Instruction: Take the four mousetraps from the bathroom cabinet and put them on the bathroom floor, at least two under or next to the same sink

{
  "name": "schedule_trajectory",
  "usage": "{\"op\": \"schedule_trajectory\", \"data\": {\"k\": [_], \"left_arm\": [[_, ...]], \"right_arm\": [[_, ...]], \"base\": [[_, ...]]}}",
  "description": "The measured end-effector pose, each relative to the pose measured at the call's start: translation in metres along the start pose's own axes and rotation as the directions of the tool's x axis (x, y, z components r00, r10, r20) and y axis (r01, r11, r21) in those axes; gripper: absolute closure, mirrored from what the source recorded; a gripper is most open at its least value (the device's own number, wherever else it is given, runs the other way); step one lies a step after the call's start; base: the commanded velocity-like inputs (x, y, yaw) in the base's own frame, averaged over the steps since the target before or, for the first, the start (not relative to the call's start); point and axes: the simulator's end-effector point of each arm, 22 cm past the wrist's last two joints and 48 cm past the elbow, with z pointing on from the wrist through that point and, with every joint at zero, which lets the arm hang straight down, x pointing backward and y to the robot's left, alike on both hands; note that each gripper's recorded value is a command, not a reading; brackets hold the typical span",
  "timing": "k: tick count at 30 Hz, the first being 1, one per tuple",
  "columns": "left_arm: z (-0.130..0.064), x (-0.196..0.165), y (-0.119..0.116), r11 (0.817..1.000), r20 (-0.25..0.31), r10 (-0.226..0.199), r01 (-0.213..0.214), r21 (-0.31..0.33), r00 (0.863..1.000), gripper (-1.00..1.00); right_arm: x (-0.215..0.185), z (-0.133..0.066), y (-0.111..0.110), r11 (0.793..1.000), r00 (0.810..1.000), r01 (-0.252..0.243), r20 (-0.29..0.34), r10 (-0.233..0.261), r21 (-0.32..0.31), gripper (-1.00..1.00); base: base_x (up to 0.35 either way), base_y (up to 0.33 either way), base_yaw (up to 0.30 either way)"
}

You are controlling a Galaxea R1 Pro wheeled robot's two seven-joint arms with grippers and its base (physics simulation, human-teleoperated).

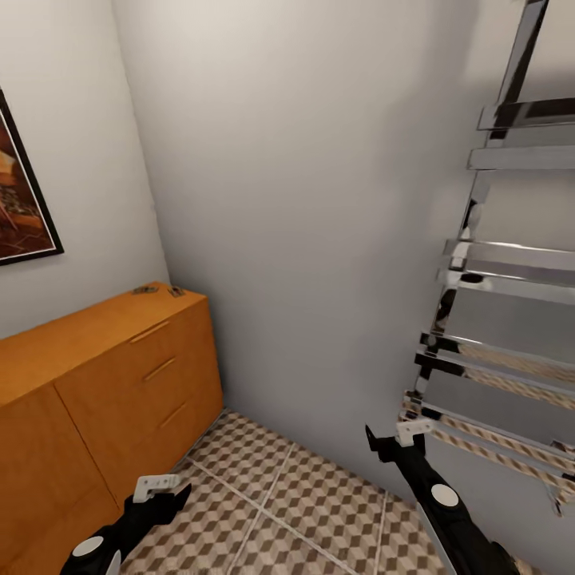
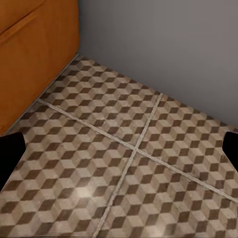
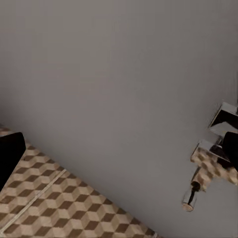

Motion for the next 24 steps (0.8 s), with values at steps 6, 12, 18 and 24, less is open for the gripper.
{"op": "schedule_trajectory", "data": {"k": [6, 12, 18, 24], "left_arm": [[0.000, 0.000, -0.002, 1.000, -0.001, 0.001, -0.001, 0.003, 1.000, -1.00], [0.000, 0.001, -0.002, 1.000, -0.002, 0.003, -0.003, 0.002, 1.000, -1.00], [0.001, 0.007, -0.004, 1.000, -0.015, -0.001, 0.001, 0.004, 1.000, -1.00], [0.003, 0.014, -0.005, 1.000, -0.028, -0.009, 0.009, -0.006, 1.000, -1.00]], "right_arm": [[0.000, 0.000, 0.000, 1.000, 1.000, 0.000, 0.000, 0.000, 0.000, -1.00], [0.000, 0.000, 0.000, 1.000, 1.000, 0.000, 0.000, 0.000, 0.000, -1.00], [0.000, 0.000, 0.000, 1.000, 1.000, 0.000, 0.000, 0.000, 0.000, -1.00], [0.000, 0.000, 0.000, 1.000, 1.000, 0.000, 0.000, 0.000, 0.000, -1.00]], "base": [[0.000, 0.000, 0.288], [0.000, 0.000, 0.288], [0.000, 0.000, 0.288], [0.000, 0.000, 0.288]]}}
